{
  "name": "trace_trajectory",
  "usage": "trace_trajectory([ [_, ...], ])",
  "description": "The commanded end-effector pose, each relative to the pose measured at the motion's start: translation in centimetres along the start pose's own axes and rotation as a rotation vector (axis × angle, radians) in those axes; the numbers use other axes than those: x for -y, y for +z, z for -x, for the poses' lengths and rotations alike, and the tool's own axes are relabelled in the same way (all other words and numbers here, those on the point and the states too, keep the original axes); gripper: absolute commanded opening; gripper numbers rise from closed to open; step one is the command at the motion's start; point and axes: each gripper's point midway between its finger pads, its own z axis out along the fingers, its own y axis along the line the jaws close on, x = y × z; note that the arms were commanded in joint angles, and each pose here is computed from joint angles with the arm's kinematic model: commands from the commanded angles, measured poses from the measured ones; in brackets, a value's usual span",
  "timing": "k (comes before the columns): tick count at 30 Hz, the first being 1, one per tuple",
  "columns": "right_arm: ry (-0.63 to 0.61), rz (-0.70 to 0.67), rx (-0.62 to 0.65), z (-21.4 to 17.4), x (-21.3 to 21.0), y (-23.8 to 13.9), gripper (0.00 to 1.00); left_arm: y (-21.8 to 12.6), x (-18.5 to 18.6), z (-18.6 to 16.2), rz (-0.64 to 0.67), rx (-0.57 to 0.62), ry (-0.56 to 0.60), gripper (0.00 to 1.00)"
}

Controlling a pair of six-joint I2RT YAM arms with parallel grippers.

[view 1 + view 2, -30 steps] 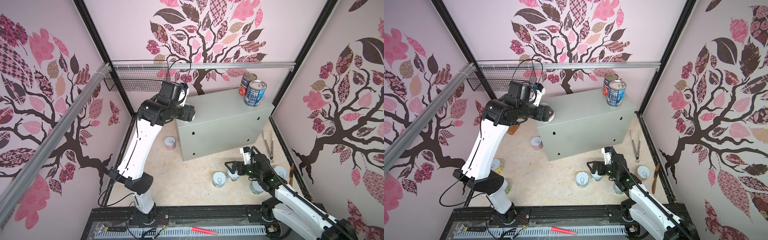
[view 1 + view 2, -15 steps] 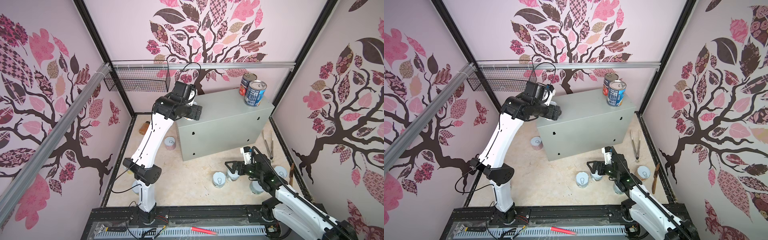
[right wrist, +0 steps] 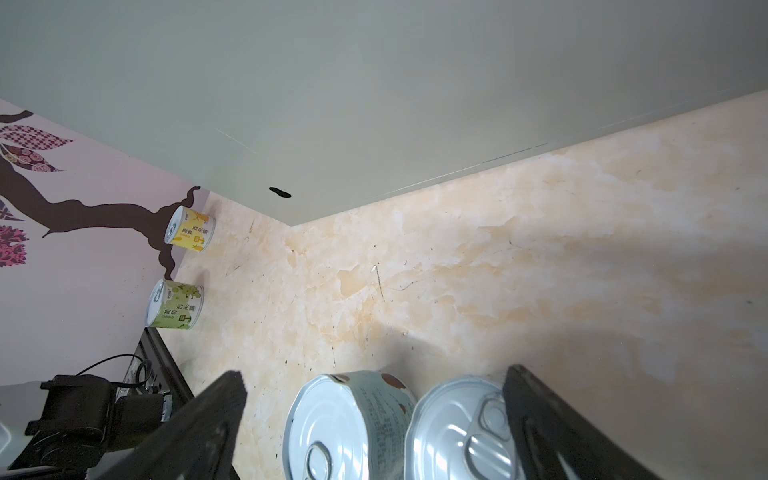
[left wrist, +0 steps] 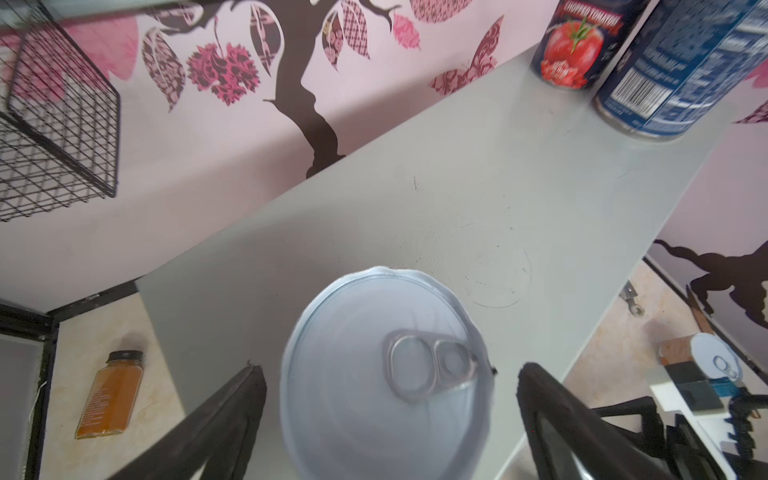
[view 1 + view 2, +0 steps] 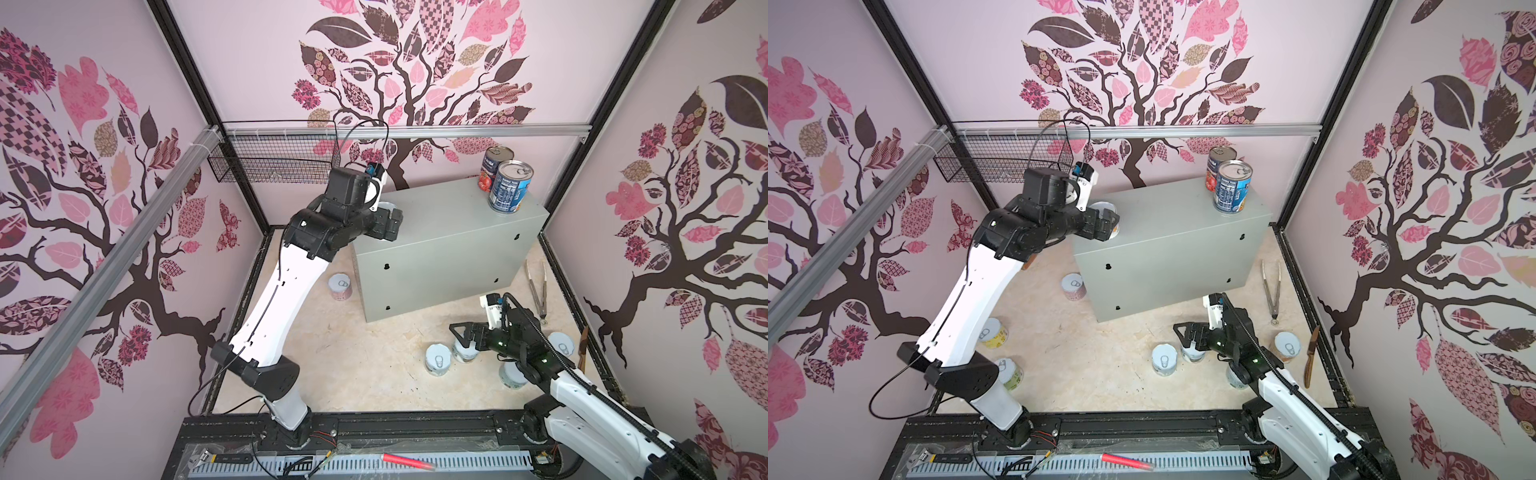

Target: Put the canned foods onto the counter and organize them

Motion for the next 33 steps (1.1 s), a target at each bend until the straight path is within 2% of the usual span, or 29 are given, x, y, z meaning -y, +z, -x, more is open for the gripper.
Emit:
trace_trajectory([
  [1,-0.015,-0.006,0.008,0.4,-0.2,-0.1,1.00,-2.2,-0.8,2.0,-0.004,0.115,-0.058,0.98],
  [4,-0.019,-0.008,0.010,0.6,-0.3,-0.2,1.00,-3.3,-2.1,1.7,-0.023,0.139,-0.131,0.97],
  [6,-0.019,-0.010,0.012,0.6,-0.3,-0.3,1.00,-3.6,-3.6,1.1,-0.024,0.141,-0.205,0.91],
  [8,-0.020,-0.010,0.012,0.6,-0.3,-0.3,1.00,-3.0,-5.0,-0.5,-0.002,0.112,-0.254,0.80],
  [10,-0.020,-0.011,0.012,0.6,-0.3,-0.3,1.00,-2.8,-5.2,-1.5,0.009,0.097,-0.270,0.62],
  [13,-0.020,-0.012,0.012,0.5,-0.3,-0.4,1.00,-2.2,-5.0,-3.1,-0.007,0.081,-0.291,0.51],
  [20,-0.022,-0.016,0.012,0.5,-0.2,-0.4,1.00,-1.0,-4.8,-5.5,-0.015,0.044,-0.292,0.46],
  [25,-0.021,-0.019,0.009,0.4,-0.1,-0.3,1.00,-0.1,-3.7,-5.5,-0.062,0.026,-0.280,0.45],
  [33,-0.022,-0.024,0.011,0.4,0.0,-0.3,1.00,0.9,-1.4,-5.1,-0.077,0.001,-0.202,0.44],
])
